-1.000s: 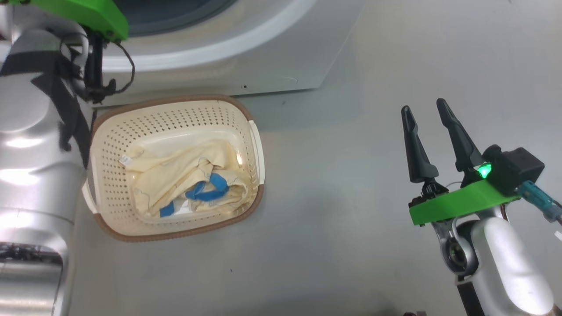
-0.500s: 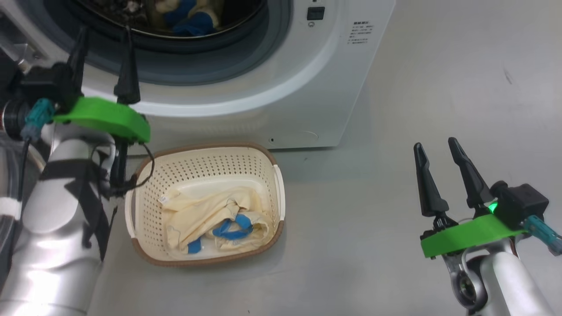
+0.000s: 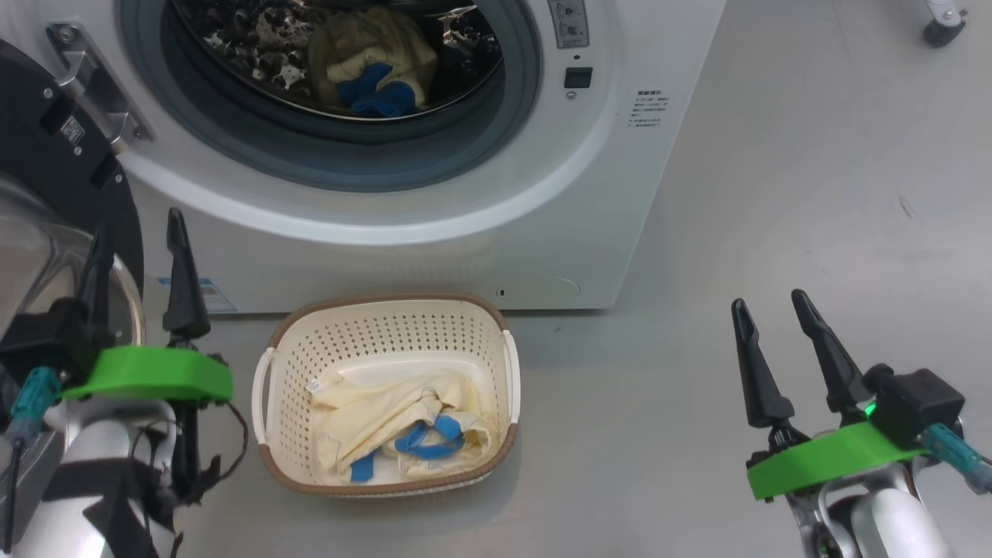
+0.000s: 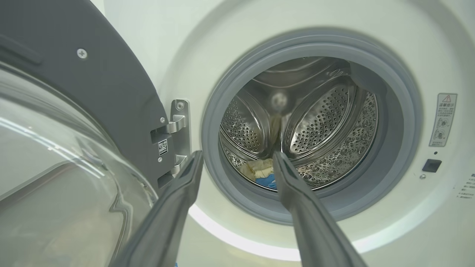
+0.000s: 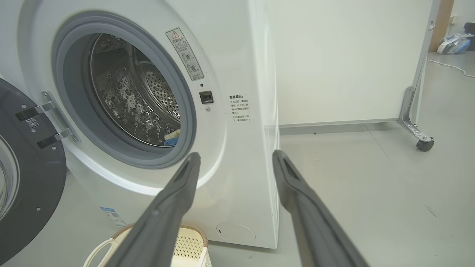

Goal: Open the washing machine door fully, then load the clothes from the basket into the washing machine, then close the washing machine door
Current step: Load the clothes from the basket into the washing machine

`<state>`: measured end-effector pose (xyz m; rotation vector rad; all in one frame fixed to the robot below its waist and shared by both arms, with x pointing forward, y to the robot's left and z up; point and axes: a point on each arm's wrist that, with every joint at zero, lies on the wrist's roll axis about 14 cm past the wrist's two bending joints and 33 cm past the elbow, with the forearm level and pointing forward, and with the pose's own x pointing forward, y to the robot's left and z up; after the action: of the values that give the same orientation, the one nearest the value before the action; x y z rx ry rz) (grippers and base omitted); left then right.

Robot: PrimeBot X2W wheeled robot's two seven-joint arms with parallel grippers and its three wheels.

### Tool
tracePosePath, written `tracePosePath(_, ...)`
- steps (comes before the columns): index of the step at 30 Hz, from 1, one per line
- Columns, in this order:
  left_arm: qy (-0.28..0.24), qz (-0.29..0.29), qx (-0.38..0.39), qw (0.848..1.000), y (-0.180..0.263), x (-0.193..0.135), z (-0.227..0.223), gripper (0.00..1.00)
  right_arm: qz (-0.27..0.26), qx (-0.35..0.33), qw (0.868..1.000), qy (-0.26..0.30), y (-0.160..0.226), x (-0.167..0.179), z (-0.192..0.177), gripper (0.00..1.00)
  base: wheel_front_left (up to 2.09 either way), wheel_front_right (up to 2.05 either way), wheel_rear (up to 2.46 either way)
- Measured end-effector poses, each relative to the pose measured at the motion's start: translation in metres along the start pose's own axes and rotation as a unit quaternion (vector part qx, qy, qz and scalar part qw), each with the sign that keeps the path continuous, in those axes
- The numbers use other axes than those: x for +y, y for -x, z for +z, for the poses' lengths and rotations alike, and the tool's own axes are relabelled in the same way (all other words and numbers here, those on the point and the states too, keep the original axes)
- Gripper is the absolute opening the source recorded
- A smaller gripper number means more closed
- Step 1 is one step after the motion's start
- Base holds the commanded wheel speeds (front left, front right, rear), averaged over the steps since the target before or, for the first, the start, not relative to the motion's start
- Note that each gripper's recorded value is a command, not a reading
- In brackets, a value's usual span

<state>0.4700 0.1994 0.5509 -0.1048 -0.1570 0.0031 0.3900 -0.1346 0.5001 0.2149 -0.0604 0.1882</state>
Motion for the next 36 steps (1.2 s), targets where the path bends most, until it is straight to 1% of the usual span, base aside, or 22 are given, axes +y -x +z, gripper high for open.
tracePosePath(9, -0.002, 0.004, 0.026, 1.000, 0.048, 0.000, -0.010, 1.00, -0.006, -0.006, 1.000, 0.003, 0.013, -0.001, 0.007, 1.00, 0.00, 0.00, 0.00)
tracePosePath(16, -0.002, 0.030, 0.041, 0.999, 0.082, 0.008, -0.018, 1.00, -0.009, -0.008, 1.000, 0.007, 0.021, -0.002, 0.009, 1.00, 0.00, 0.00, 0.00)
tracePosePath(22, 0.001, 0.052, 0.046, 0.998, 0.102, 0.014, -0.020, 1.00, -0.009, -0.008, 1.000, 0.010, 0.028, -0.001, 0.010, 1.00, 0.00, 0.00, 0.00)
tracePosePath(28, 0.007, 0.058, 0.063, 0.996, 0.116, 0.013, -0.029, 1.00, -0.014, -0.010, 1.000, 0.012, 0.032, -0.002, 0.012, 1.00, 0.00, 0.00, 0.00)
tracePosePath(36, 0.005, 0.059, 0.061, 0.996, 0.115, 0.014, -0.030, 1.00, -0.019, 0.000, 1.000, 0.010, 0.036, -0.005, 0.006, 1.00, 0.00, 0.00, 0.00)
